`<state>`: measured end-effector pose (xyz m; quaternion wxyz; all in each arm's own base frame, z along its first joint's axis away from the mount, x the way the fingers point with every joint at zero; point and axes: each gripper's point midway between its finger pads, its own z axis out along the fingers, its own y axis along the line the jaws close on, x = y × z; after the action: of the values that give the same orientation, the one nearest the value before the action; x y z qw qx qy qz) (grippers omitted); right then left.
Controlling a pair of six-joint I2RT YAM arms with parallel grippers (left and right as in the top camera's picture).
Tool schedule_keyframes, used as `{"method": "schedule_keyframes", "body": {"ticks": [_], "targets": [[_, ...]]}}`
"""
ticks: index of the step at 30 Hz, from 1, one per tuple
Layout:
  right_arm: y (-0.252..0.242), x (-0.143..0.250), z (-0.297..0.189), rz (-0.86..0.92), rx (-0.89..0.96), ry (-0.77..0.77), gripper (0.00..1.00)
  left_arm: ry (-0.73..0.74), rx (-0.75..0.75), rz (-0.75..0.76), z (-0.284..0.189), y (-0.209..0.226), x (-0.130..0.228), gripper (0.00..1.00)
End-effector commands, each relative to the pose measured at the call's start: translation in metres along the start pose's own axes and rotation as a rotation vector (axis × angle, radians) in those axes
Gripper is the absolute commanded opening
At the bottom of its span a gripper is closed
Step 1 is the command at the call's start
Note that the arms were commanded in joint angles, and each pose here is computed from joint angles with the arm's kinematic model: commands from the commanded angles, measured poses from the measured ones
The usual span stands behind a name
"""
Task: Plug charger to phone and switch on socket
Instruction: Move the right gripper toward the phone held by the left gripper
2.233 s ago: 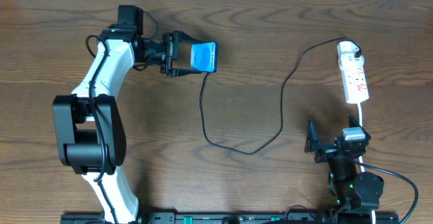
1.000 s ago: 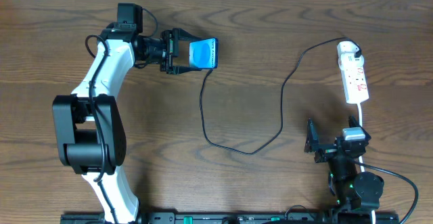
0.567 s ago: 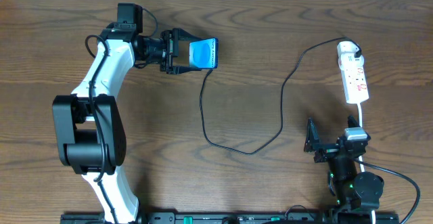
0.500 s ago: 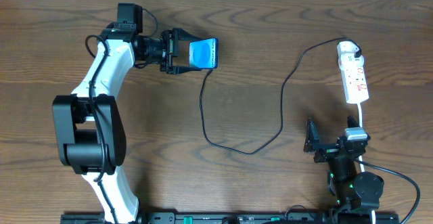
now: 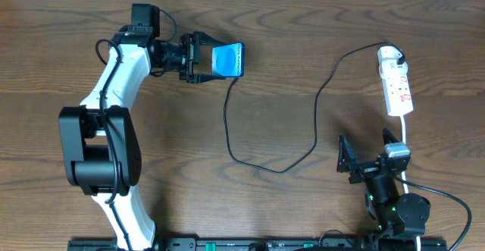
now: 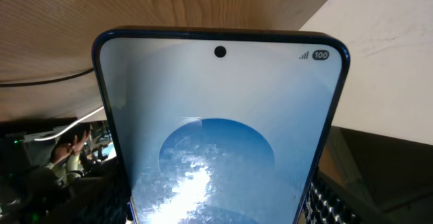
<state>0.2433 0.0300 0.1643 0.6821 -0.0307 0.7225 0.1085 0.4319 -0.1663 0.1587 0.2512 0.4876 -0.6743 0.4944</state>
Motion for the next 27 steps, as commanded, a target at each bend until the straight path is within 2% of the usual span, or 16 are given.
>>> {"method": "schedule_keyframes", "body": {"ticks": [1, 10, 12, 18, 27], "targets": [[0.006, 0.0, 0.0, 0.016, -0.038, 0.0, 0.99, 0.023, 0.014, 0.027, -0.004, -0.006, 0.013, 0.58], [0.006, 0.002, 0.0, 0.054, -0.036, 0.01, 0.99, 0.017, 0.013, 0.033, -0.004, -0.006, 0.012, 0.58], [0.005, 0.004, 0.001, 0.091, -0.034, 0.019, 0.99, -0.002, 0.013, 0.065, -0.004, -0.006, 0.009, 0.55], [0.007, 0.007, 0.003, 0.159, -0.039, 0.06, 0.99, -0.089, -0.001, 0.174, -0.002, -0.005, -0.005, 0.55], [0.007, -0.017, 0.012, 0.171, -0.031, 0.104, 0.99, -0.269, -0.043, 0.357, -0.008, -0.005, -0.035, 0.55]]}}
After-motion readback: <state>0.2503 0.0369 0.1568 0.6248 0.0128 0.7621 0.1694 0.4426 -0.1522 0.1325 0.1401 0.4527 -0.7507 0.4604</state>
